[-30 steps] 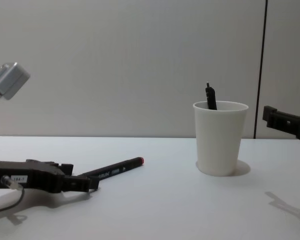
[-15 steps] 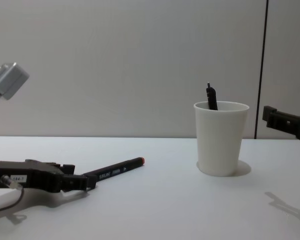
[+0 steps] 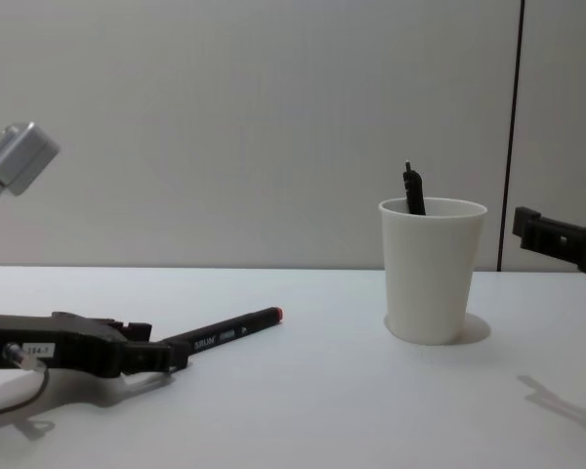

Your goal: Place the pen into the pen holder.

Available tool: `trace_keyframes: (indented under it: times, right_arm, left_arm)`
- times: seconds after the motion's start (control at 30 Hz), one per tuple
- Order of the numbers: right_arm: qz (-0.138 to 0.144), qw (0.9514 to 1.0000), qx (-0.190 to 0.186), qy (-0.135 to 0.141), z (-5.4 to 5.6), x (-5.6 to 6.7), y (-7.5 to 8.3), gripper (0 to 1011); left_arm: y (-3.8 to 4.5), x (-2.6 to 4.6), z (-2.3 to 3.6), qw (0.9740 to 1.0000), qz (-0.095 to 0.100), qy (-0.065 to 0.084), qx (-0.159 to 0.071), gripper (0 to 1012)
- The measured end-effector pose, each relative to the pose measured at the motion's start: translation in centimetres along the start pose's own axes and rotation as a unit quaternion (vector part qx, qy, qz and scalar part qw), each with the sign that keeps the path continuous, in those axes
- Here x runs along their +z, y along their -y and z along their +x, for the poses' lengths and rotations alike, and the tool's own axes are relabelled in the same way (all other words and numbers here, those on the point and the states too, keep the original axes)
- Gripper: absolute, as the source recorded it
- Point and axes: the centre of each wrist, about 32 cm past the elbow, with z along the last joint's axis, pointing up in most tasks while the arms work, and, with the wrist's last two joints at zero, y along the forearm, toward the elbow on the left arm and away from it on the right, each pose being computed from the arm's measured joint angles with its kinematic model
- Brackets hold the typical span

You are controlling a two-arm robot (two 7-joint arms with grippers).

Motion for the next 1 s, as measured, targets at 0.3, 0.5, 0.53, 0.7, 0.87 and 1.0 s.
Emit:
trace_keyframes:
  times: [0.3, 0.5, 0.53, 0.7, 0.87, 1.0]
  right_arm:
    - [0.000, 1.0000, 0.000, 0.000, 0.00, 0.00, 0.00, 1001]
    - [0.000, 1.0000, 0.000, 0.000, 0.00, 0.00, 0.00, 1001]
    - [0.000, 1.0000, 0.000, 0.000, 0.00, 0.00, 0.00, 1001]
    - [0.000, 1.0000, 0.000, 0.000, 0.00, 0.00, 0.00, 1001]
    - [0.000, 1.0000, 0.000, 0.000, 0.00, 0.00, 0.00, 1001]
    - [0.000, 1.0000, 0.000, 0.000, 0.00, 0.00, 0.00, 1001]
  left_arm:
    - [0.05, 0.08, -0.18, 1.0000, -0.002, 0.006, -0.004, 600]
    - [0.04, 0.13, -0.22, 1.0000, -0.003, 0.008, -0.005, 430]
    - [0.04, 0.14, -0.22, 0.9999, -0.004, 0.008, -0.005, 378]
    - [0.05, 0.18, -0.25, 0.9999, -0.005, 0.010, -0.005, 240]
    - [0.05, 0.20, -0.26, 0.9999, -0.005, 0.011, -0.005, 197]
    - [0.05, 0.21, -0.27, 0.9999, -0.005, 0.011, -0.005, 197]
